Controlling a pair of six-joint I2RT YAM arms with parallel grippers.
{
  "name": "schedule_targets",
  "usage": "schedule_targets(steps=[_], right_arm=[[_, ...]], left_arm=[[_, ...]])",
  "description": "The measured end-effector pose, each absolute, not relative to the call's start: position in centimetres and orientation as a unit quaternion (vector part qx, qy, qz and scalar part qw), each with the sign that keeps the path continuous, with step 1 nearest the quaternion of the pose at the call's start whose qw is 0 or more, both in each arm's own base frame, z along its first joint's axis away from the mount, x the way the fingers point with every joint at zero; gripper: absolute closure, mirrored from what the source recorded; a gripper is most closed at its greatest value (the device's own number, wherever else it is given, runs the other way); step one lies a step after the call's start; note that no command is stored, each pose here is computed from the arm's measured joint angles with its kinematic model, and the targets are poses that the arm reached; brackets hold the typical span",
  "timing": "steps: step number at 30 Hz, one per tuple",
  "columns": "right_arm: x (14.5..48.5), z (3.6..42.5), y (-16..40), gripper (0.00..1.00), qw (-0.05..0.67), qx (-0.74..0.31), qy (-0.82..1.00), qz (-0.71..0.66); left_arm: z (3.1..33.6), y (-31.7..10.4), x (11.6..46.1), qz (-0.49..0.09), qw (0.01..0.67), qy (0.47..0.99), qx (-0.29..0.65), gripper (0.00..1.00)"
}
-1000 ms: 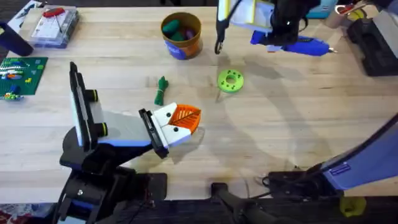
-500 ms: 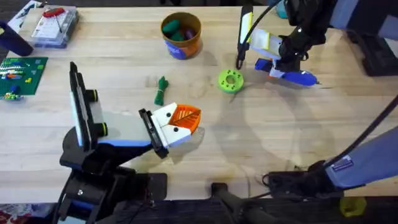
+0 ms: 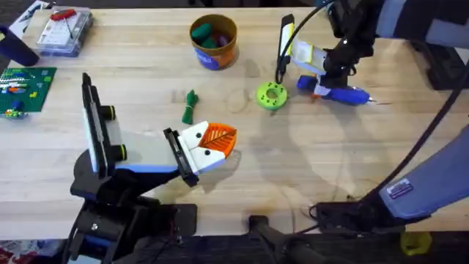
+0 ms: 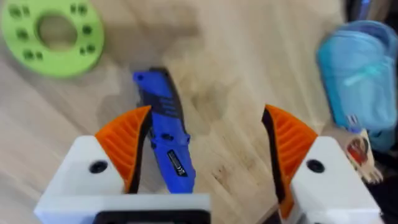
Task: Pick up the gripper from the table and insert it into the empty holder that is missing its gripper. Then pick up a screw, insert it into the mounting hole, and use the screwdriver to tighten it. Finally, clean up the table by picking up the vegetable and placing it into the bucket.
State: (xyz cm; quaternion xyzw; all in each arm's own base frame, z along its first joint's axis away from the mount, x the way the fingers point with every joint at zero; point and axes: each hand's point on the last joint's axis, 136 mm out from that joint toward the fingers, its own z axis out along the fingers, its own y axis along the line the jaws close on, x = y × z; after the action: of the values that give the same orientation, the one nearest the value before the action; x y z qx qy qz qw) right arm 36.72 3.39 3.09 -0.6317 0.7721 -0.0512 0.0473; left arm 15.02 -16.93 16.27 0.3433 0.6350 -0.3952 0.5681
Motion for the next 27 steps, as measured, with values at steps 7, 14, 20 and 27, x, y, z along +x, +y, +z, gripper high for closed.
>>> schedule_targets(steps=[7,14,20,27], right_arm=[[36.8,3.1,3.4,0.956,0.048,-0.632,0.772,-0.052],[37.4,3.3,3.2,0.413,0.054,-0.627,0.775,-0.064],[37.8,4.9,3.4,0.007,0.072,-0.590,0.800,-0.078],[38.5,13.9,5.3,0.005,0.197,-0.502,0.835,-0.110]], left_arm=[[16.3,-16.9,15.0,-0.395,0.568,0.635,0.343,0.988],[16.3,-16.9,15.0,-0.395,0.568,0.635,0.343,0.440],[16.3,-16.9,15.0,-0.395,0.569,0.635,0.342,0.015],[17.1,-16.1,16.4,-0.402,0.575,0.655,0.281,0.014]])
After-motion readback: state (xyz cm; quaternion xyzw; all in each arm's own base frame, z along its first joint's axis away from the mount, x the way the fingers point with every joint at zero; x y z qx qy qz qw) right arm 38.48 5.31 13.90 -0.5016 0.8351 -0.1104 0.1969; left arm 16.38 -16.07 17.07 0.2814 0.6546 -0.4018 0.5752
